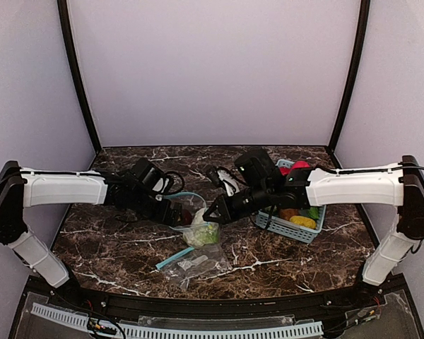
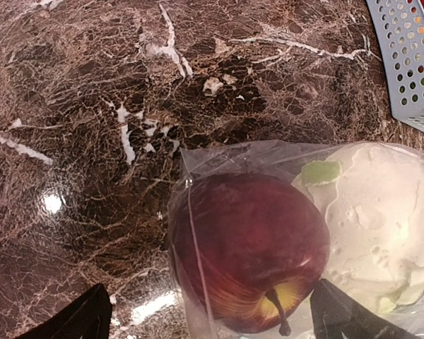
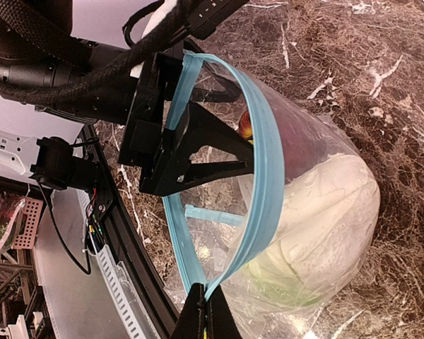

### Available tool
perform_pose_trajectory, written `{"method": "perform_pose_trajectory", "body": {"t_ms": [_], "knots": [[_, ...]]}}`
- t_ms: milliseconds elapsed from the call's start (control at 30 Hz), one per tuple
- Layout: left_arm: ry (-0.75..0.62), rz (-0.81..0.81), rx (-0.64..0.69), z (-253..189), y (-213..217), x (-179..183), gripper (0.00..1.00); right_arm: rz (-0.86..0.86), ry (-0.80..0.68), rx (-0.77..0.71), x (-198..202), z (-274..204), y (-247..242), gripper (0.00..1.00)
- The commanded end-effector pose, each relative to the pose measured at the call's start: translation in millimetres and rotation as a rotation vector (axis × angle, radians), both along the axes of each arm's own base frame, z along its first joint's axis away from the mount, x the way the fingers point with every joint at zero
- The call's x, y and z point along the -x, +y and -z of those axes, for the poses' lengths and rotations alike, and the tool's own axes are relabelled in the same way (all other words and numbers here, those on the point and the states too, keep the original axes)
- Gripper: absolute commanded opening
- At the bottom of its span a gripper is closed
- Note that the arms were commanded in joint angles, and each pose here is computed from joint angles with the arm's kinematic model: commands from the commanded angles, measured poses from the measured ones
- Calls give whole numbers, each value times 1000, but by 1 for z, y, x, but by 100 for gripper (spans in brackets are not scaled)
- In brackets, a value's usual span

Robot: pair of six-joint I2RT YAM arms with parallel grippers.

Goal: Place the food in the zip-top bag and seal the zipper
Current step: Pass from the right arm to the left

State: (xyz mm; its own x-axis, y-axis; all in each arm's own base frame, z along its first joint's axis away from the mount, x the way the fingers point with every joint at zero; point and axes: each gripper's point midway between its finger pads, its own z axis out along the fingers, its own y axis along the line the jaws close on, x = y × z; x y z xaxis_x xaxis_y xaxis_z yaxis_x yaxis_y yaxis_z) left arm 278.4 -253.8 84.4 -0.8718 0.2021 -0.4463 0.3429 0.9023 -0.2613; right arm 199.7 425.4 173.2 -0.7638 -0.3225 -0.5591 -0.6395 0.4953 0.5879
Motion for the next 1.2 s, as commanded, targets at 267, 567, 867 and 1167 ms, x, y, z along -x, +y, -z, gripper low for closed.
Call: {"method": "perform_pose_trajectory", "body": {"t_ms": [267, 567, 867, 1167], "knots": [[-147, 9, 56, -71, -3, -13, 99, 55, -55, -2, -8, -16, -13, 0], [-136, 40, 28, -87, 5, -4, 99, 61, -66, 2, -10, -18, -14, 0], [-76, 74, 86, -77, -2, 10, 76, 66, -63, 12, -11, -15, -15, 0], [-63, 101, 91, -65, -9, 8, 32, 77, -64, 26, -12, -12, -17, 0]]}}
